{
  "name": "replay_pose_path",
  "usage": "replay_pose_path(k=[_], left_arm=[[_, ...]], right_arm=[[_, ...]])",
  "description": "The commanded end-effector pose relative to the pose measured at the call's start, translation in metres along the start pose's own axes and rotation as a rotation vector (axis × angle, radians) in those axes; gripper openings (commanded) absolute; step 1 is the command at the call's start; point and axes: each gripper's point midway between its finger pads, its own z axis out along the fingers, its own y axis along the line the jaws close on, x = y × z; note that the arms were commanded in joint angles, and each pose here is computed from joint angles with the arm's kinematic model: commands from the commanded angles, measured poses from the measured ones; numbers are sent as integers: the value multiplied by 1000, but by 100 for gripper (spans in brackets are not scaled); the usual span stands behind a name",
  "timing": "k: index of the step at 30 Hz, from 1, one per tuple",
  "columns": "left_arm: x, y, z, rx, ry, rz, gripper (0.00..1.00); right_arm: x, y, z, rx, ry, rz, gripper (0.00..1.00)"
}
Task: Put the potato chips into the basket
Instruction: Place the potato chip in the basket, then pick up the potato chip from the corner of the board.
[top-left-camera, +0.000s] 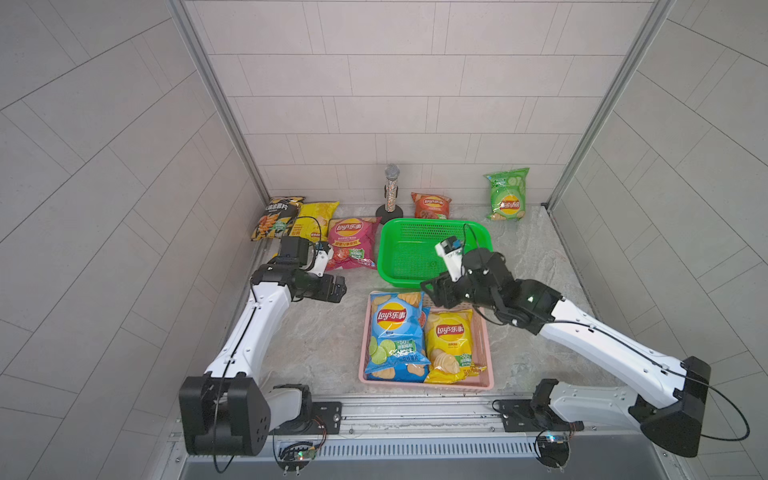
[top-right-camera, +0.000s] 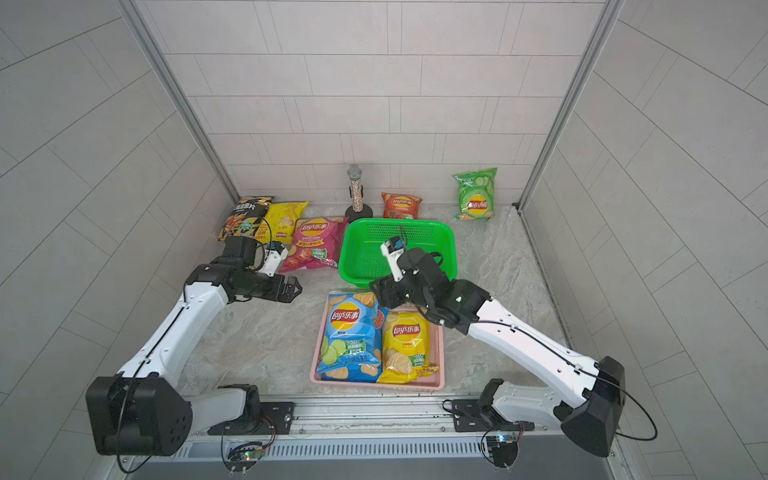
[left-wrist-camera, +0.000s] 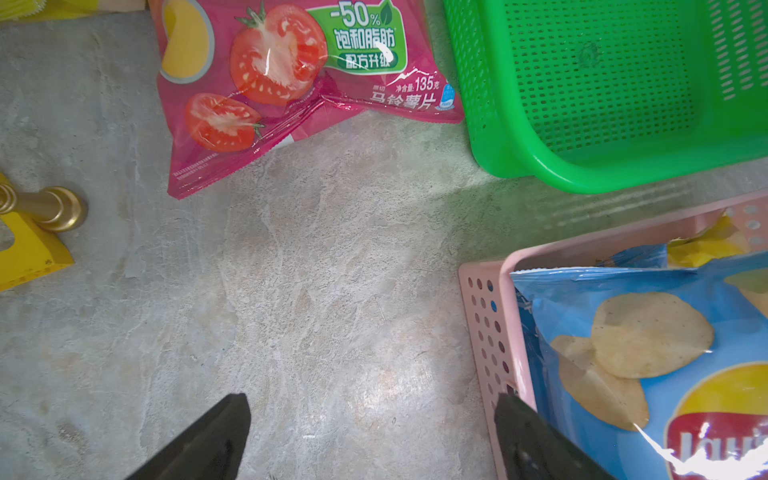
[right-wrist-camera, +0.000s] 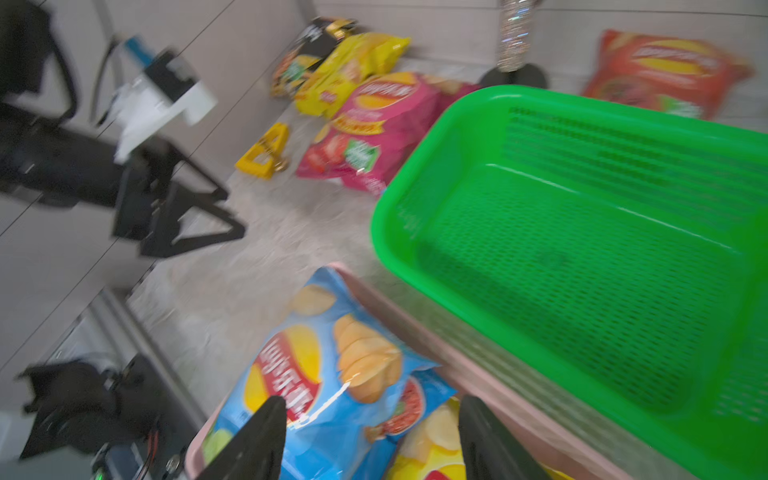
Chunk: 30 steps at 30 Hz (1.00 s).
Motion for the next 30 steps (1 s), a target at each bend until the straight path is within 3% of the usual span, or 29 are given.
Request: replay_pose_path(k=[1,6,13,19,24,30], left_arm=[[4,2,3,1,20,0,99],[5,3,3,-3,24,0,99],[5,3,4,-3,28,0,99],[8,4,8,-3,42,-4,99],[8,6,9,-12,46,-4,99],[9,6,10,-10,50,-6,100]], right_arm=[[-17,-73,-1,227,-1,137,70],[-59,-182,5,604,-78,177,70],[-105,-289,45,837,-87,261,72],[-133,-343,96,961,-31,199,73],[-133,-378,131,1046,20,182,73],[-120,-410,164,1012,24,216,73]])
